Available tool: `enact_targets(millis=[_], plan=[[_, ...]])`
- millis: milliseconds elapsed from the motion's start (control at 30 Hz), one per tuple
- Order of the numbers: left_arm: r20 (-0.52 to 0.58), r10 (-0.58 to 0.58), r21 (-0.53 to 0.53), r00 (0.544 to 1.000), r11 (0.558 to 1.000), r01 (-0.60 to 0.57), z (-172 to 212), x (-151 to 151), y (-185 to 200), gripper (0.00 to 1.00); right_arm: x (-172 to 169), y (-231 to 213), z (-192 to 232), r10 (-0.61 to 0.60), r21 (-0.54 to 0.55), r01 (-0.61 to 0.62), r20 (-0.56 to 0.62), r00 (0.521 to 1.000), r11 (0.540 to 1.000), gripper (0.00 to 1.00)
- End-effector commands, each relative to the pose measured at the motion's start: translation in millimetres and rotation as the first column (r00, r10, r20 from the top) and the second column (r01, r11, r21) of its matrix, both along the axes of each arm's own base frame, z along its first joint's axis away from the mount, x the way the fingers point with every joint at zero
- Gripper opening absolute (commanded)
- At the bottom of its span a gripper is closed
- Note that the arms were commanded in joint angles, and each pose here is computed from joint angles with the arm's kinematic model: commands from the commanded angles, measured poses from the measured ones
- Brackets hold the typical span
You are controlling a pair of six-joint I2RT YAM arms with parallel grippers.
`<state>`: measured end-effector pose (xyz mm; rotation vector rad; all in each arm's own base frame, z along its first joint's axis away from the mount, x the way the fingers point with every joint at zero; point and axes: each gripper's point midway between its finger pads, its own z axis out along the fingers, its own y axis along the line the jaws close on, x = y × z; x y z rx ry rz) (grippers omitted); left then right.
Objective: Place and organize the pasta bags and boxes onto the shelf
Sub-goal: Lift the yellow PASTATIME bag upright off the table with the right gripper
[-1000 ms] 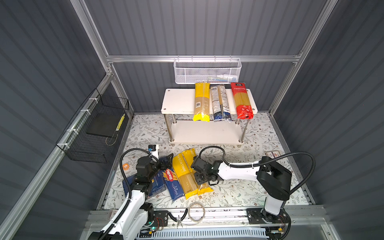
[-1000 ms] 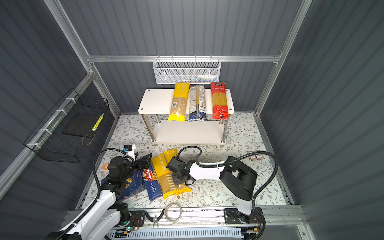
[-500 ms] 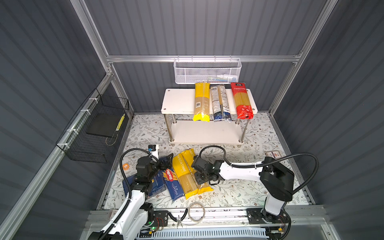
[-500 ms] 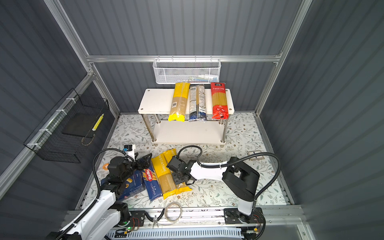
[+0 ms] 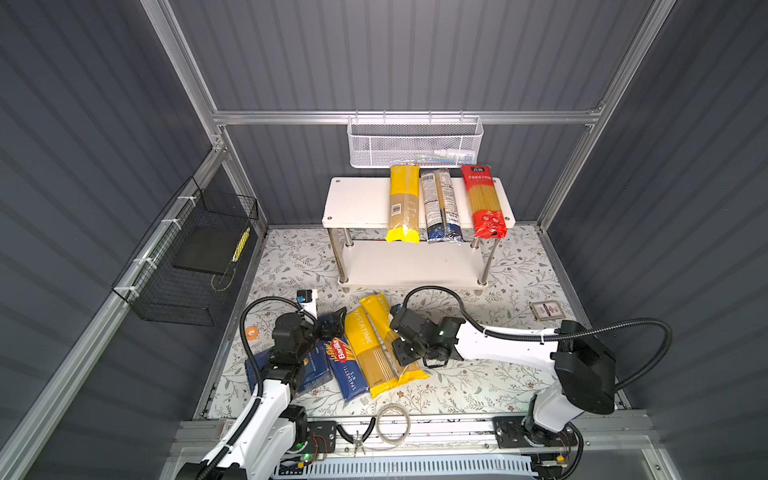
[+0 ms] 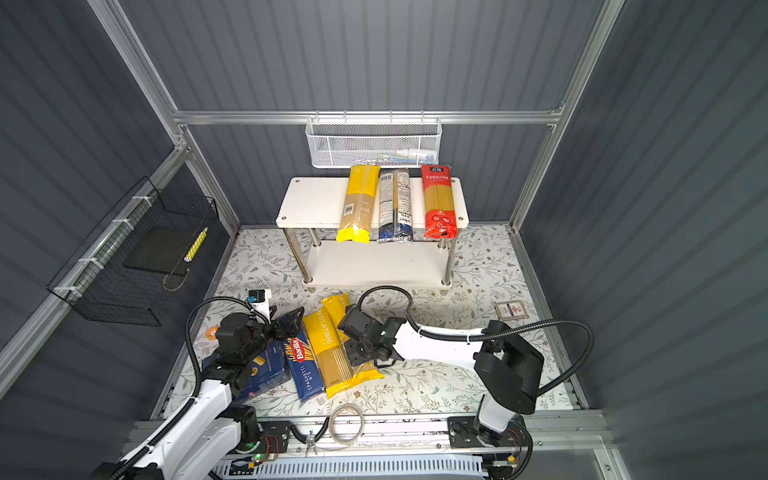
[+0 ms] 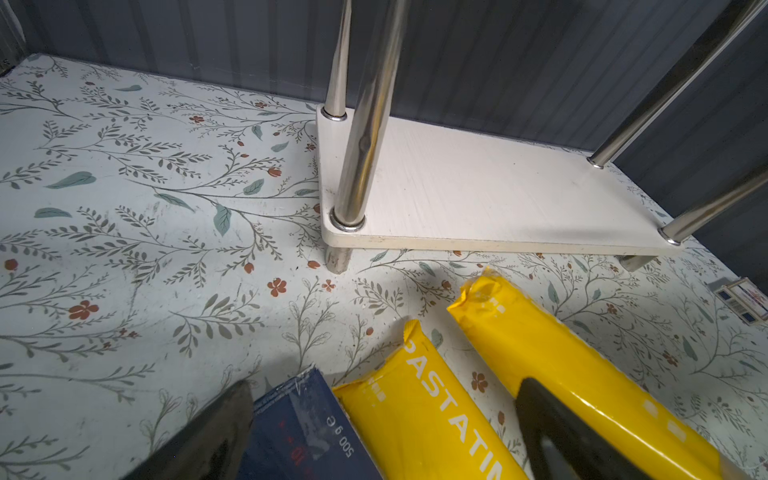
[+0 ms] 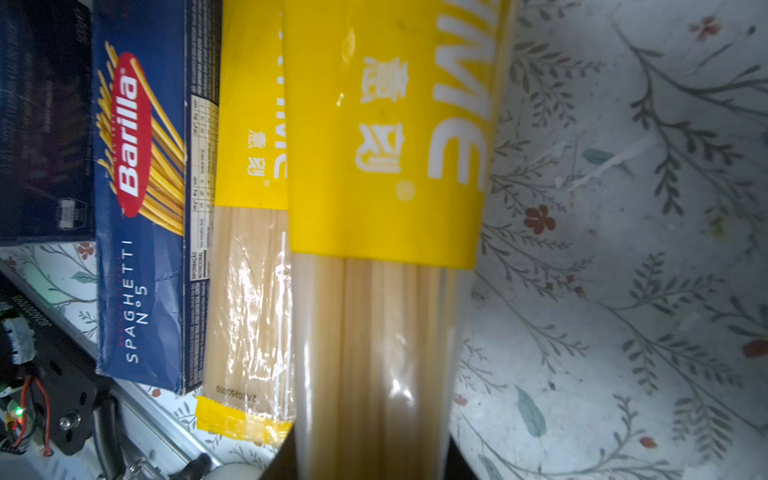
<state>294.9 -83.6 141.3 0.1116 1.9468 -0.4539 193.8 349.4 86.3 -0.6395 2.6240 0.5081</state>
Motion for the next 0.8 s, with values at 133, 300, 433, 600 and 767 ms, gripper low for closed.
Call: enact_targets(millis=[133,300,433,600,767], plan=[[0.026,-0.002,0.01,1.0,1.0,0.002,10.6,3.8,-0.9,1.0,14.4,20.7,73.9,-0.005,0.175,-0.015,0.117,0.993,0.985,0.28],[0.03,-0.001,0.009,1.0,1.0,0.001,11.7,3.6,-0.7,1.0,14.9,22.6,90.6,0.007,0.194,-0.033,0.134,0.991,0.981,0.27],[0.029,0.0,0.008,1.0,1.0,0.0,11.1,2.8,-0.5,1.0,14.3,25.3,106.3,0.018,0.214,-0.051,0.155,0.988,0.976,0.27],[0.03,-0.001,0.009,1.0,1.0,0.0,11.6,3.2,-0.6,1.0,12.1,22.4,116.8,0.017,0.235,-0.057,0.169,0.985,0.97,0.27],[0.031,0.001,0.01,1.0,1.0,-0.001,11.7,3.5,-0.3,1.0,12.4,26.5,135.8,0.033,0.264,-0.087,0.2,0.979,0.96,0.25]])
